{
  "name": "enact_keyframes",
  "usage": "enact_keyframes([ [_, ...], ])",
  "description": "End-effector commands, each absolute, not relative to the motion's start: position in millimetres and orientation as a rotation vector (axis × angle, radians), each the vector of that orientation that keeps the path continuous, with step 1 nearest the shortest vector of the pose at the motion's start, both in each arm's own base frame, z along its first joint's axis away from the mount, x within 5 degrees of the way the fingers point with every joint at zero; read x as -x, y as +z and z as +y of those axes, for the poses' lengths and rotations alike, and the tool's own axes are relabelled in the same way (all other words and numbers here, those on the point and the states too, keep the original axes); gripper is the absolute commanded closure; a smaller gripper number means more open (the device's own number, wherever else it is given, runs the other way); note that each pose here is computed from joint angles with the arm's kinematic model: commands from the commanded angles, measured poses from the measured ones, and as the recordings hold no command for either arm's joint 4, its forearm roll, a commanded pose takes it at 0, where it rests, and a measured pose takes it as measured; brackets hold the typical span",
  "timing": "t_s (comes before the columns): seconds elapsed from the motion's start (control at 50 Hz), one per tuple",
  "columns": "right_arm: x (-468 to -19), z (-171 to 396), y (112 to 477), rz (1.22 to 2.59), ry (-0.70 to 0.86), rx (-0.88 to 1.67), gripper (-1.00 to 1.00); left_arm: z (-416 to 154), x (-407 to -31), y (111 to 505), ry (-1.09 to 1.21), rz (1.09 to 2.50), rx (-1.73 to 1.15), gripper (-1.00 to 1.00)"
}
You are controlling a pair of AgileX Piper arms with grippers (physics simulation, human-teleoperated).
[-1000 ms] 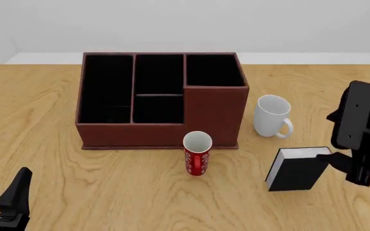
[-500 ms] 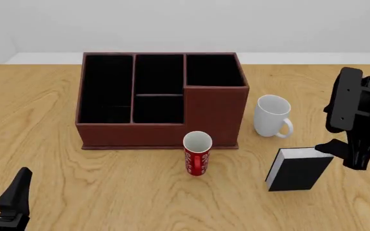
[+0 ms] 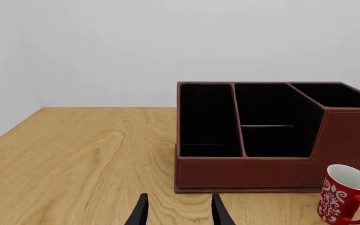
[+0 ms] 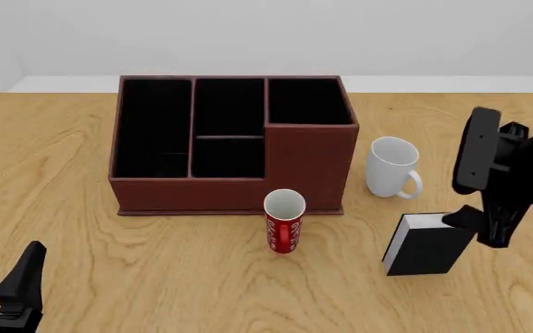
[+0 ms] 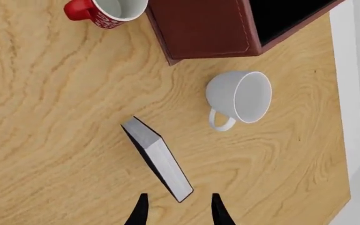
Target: Pick up the book and place it in the right compartment of the caddy.
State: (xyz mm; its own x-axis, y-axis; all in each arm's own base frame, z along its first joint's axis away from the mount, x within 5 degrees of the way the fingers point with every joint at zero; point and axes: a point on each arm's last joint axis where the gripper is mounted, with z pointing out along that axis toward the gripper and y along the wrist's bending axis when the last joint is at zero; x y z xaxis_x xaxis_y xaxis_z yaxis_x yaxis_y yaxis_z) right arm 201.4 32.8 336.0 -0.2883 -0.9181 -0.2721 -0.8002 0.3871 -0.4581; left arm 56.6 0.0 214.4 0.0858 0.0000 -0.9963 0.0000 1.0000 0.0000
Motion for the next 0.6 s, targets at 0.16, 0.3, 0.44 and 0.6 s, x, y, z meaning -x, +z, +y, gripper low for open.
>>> enact_keyframes([
  [0.16, -213, 31, 326, 2.199, -0.310, 1.465, -1.00, 0, -57, 214, 0.000, 1.485, 0.000, -1.00],
  [0.3, -220, 31, 323, 2.207, -0.307, 1.468, -1.00, 0, -57, 214, 0.000, 1.485, 0.000, -1.00],
  [0.44, -224, 33, 319, 2.214, -0.298, 1.471, -1.00, 0, -57, 214, 0.000, 1.485, 0.000, -1.00],
  [0.6, -227, 36, 311, 2.222, -0.288, 1.476, -1.00, 0, -57, 214, 0.000, 1.485, 0.000, -1.00],
])
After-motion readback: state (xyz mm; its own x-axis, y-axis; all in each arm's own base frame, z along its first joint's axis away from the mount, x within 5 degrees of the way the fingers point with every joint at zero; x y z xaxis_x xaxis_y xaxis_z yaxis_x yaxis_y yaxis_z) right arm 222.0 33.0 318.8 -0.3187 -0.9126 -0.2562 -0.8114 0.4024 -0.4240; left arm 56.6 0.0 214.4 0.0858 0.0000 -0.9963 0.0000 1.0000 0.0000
